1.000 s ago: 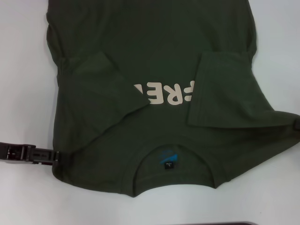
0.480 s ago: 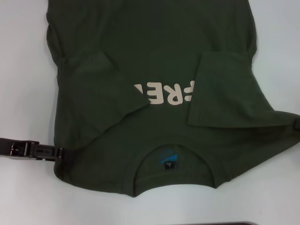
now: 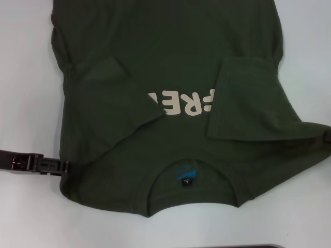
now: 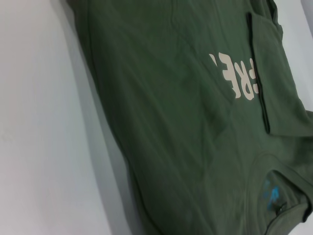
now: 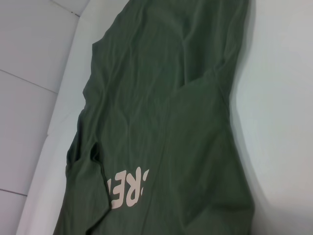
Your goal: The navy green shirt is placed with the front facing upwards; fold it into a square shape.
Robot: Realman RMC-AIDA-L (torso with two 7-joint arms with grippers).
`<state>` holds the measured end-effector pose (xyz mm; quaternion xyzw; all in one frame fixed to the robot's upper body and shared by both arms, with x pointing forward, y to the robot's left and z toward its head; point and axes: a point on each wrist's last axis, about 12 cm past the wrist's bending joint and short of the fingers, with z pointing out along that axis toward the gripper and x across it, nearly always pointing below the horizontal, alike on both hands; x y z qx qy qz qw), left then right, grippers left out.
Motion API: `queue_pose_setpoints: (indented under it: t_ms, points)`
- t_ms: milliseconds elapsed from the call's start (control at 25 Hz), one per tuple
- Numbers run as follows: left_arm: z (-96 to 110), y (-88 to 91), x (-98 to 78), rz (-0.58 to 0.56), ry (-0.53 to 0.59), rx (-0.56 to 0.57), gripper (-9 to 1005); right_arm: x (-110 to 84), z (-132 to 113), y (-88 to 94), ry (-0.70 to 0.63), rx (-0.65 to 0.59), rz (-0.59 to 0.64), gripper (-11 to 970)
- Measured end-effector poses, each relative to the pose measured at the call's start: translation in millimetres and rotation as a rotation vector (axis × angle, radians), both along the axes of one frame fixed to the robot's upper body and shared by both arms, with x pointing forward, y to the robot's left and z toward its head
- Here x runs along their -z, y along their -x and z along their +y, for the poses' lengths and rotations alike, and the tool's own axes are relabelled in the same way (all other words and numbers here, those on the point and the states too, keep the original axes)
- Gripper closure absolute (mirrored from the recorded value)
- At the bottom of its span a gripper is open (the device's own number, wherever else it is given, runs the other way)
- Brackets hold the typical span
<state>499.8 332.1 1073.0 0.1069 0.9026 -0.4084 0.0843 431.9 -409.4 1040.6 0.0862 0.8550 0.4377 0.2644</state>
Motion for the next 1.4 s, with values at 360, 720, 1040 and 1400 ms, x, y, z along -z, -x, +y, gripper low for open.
queue_pose_setpoints:
  t_ms: [360,720,1040,1400]
  points:
    - [1.5,-2.0,1.4,-0.007,-0.015,-0.02,258,-0.3,0.3,-1.0,0.0,-0.001,-0.002,930]
    - [1.1,-3.4,1.5,-0.007,-0.022,-0.021,261,-1.0,1.0,-3.0,0.001,-0.004,-0.005,930]
    - [1.2,-3.1,0.8,-0.002,-0.026,-0.006,262,-1.4,1.4,-4.4,0.001,-0.006,-0.007,930]
    - [-1.5,-4.7,-1.3,0.003,-0.028,0.02,263,-1.6,1.5,-6.5,0.005,-0.003,-0.008,930]
